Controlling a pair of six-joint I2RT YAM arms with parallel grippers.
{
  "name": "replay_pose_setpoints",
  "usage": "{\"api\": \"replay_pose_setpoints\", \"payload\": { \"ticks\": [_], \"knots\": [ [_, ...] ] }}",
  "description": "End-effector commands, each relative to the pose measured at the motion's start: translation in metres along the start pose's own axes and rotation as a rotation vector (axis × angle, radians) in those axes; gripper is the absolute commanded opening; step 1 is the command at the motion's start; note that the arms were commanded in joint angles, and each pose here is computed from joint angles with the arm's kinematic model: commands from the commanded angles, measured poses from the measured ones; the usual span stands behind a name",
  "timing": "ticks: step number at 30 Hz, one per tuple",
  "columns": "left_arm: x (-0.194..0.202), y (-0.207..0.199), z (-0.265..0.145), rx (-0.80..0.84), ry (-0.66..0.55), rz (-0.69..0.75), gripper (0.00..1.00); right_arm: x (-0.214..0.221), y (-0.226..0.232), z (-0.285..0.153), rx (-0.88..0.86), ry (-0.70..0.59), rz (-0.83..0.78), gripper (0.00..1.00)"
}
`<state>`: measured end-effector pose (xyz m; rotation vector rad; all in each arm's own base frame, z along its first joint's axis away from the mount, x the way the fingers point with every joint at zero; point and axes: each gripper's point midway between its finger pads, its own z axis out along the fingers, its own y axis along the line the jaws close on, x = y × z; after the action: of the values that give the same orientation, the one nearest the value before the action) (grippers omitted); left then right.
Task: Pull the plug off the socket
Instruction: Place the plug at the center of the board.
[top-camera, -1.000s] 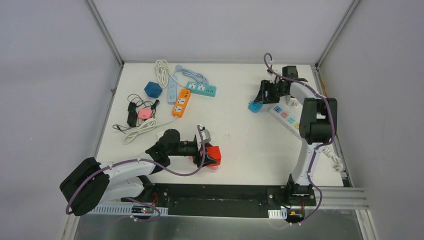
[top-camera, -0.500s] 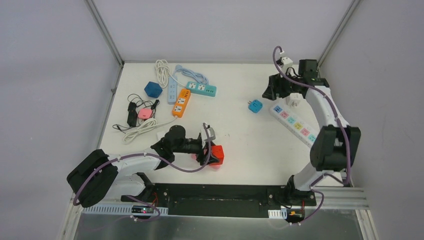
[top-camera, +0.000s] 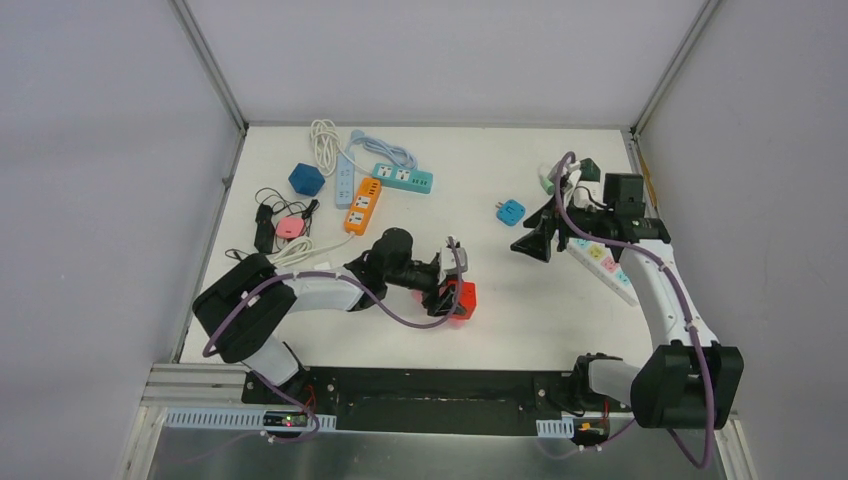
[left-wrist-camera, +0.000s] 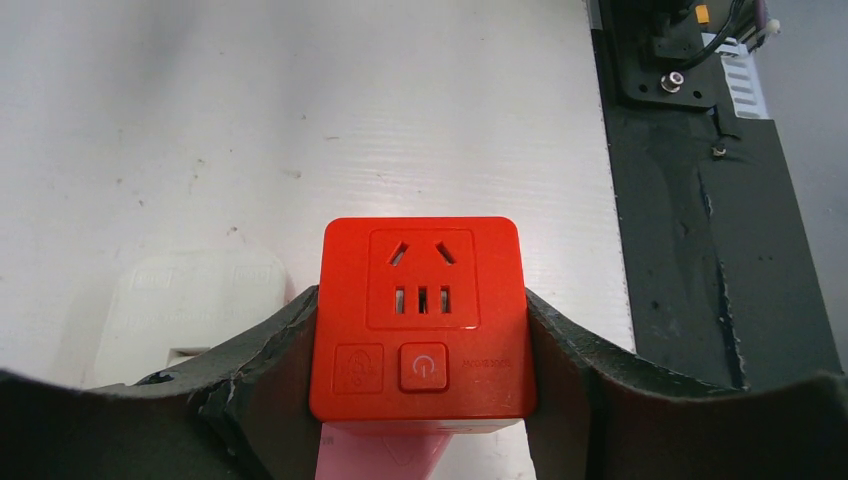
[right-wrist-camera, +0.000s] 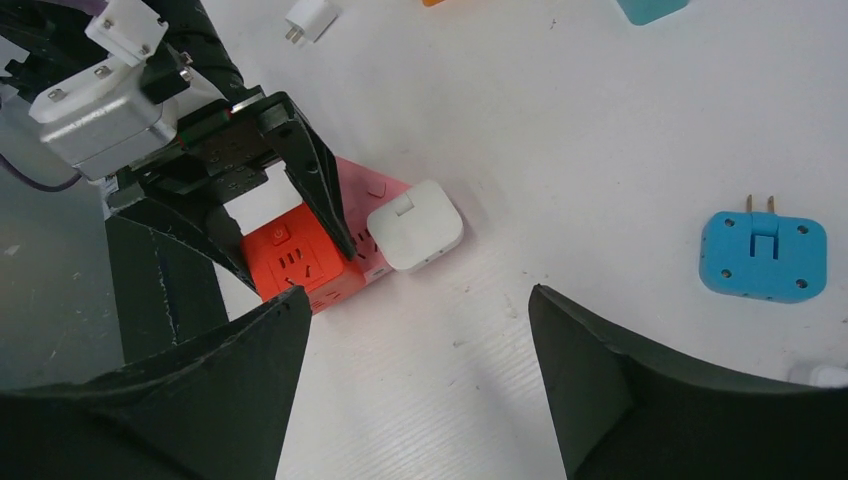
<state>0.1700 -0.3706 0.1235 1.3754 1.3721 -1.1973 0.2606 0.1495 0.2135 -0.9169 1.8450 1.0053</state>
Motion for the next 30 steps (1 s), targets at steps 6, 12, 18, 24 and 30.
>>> {"api": "replay_pose_setpoints", "payload": {
  "ticks": [6, 12, 18, 24, 30],
  "knots": [
    [-0.006, 0.003, 0.018, 0.036, -0.03, 0.063, 0.0, 0.002, -0.004, 0.002, -0.052, 0.04, -0.051, 0.83],
    [0.009, 0.009, 0.016, -0.017, -0.005, 0.018, 0.25, 0.004, -0.004, 0.003, -0.055, 0.046, -0.045, 0.83],
    [0.009, 0.009, 0.012, -0.068, -0.024, 0.019, 0.46, 0.005, -0.005, 0.003, -0.054, 0.048, -0.039, 0.83],
    [0.012, 0.009, 0.009, -0.088, -0.013, 0.009, 0.52, 0.005, -0.005, 0.002, -0.054, 0.052, -0.035, 0.83],
    [0.014, 0.007, 0.007, -0.1, -0.004, -0.002, 0.57, 0.005, -0.005, 0.002, -0.056, 0.056, -0.03, 0.83]
  ]
}}
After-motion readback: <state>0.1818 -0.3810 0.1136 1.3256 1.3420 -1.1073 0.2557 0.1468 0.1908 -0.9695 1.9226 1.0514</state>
